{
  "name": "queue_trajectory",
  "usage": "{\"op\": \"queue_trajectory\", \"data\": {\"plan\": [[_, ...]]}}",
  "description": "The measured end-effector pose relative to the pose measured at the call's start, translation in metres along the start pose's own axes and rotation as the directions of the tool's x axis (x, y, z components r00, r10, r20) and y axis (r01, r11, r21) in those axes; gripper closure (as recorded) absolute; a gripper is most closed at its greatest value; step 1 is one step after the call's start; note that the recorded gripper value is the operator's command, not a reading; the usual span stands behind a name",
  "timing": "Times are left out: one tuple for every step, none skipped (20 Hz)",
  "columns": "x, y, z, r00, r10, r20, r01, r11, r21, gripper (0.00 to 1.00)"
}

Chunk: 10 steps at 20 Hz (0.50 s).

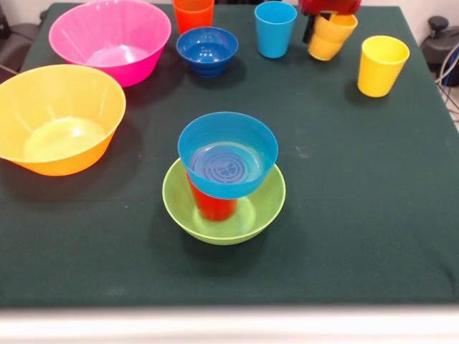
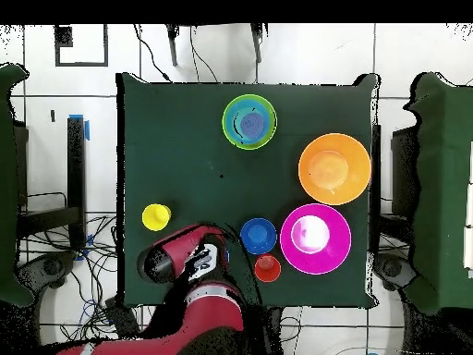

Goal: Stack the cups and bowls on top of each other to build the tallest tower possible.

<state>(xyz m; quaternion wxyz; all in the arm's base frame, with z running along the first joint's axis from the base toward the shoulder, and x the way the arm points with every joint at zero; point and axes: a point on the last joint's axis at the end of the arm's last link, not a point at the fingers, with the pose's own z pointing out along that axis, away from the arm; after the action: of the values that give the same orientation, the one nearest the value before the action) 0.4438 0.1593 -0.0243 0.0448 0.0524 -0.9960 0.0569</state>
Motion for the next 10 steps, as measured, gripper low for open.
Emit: {"op": "queue_trajectory", "data": {"plan": [[-0.005,-0.007,-0.011,0.9995,0.03,0.009,-0.03,0.9992,-0.027,1.0],[-0.008,-0.011,-0.017,0.9987,0.049,0.013,-0.048,0.998,-0.042,1.0],[-0.01,-0.014,-0.022,0.9979,0.062,0.016,-0.061,0.9967,-0.054,1.0],[-0.015,-0.021,-0.03,0.9956,0.092,0.02,-0.09,0.9931,-0.075,1.0],[-0.021,-0.028,-0.039,0.9924,0.121,0.023,-0.118,0.9884,-0.096,1.0],[-0.032,-0.044,-0.054,0.9844,0.175,0.02,-0.171,0.9769,-0.128,1.0],[-0.034,-0.047,-0.057,0.9826,0.185,0.02,-0.181,0.9745,-0.133,1.0],[-0.038,-0.053,-0.062,0.9794,0.201,0.017,-0.197,0.97,-0.142,1.0],[-0.042,-0.059,-0.067,0.9759,0.218,0.015,-0.213,0.9653,-0.151,1.0],[-0.046,-0.065,-0.072,0.9723,0.233,0.013,-0.228,0.9603,-0.16,1.0]]}}
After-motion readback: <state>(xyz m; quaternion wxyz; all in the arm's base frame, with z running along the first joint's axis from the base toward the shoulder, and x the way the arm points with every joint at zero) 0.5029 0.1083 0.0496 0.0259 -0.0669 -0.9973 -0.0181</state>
